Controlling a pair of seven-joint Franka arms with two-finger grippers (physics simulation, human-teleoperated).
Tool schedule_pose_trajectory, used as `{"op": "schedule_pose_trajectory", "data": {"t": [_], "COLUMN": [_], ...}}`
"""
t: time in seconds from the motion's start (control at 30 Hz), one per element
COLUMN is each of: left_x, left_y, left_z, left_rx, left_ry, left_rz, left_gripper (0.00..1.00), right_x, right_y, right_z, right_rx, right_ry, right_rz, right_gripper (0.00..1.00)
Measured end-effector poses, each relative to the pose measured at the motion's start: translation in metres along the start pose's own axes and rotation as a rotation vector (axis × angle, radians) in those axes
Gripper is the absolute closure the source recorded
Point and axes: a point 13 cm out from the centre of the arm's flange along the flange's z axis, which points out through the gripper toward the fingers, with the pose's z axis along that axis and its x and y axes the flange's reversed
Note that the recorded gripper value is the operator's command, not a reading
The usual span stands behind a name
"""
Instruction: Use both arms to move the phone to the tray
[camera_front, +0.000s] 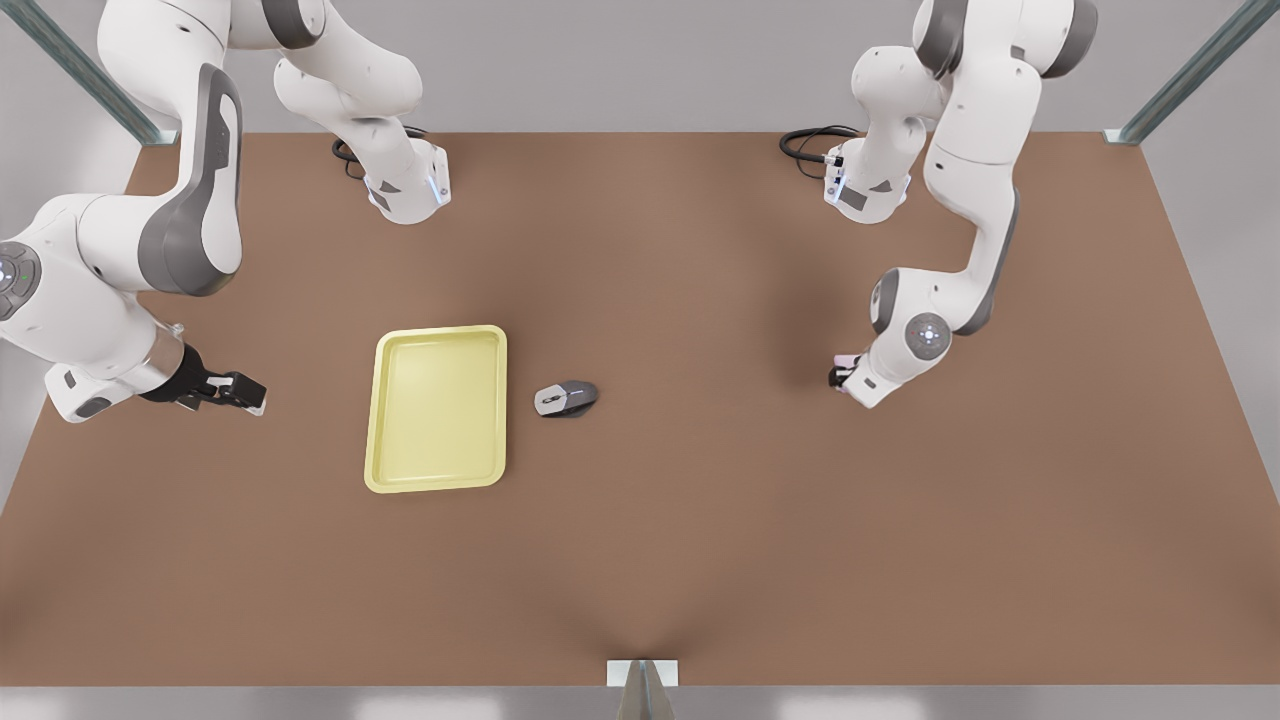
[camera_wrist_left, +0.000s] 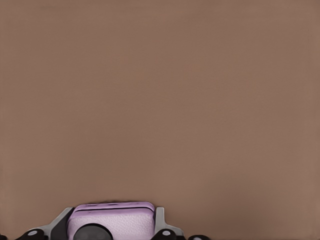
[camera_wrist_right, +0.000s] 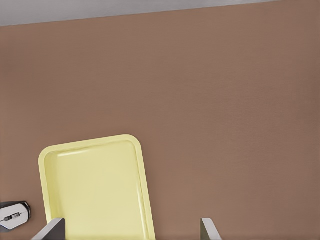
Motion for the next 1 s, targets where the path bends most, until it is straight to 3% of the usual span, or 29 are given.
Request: {"op": "schedule_pose_trajectory", "data": {"t": [0.23,0.47,0.7,1.0], "left_x": [-0.064,-0.113,-0.127,-0.141], "left_y": [-0.039,-0.235,-0.409,-0.475], "left_z": [-0.068,-0.142,-0.134,-0.104], "left_rx": [0.02,0.063,0.162,0.246], "left_ry": [-0.071,-0.146,-0.173,-0.25], "left_rz": [0.034,0.192,0.186,0.042], "left_gripper": [0.25,0.25,0.24,0.24], "right_x": [0.0,0.001,0.0,0.001], "right_y": [0.0,0.008,0.024,0.027], "right_z": [0.0,-0.006,-0.009,-0.008], "right_rx": [0.0,0.001,-0.001,0.001], "right_ry": [0.002,-0.005,-0.014,-0.009], "right_rz": [-0.001,-0.03,-0.075,-0.096], "right_gripper": [0.0,0.0,0.0,0.0]}}
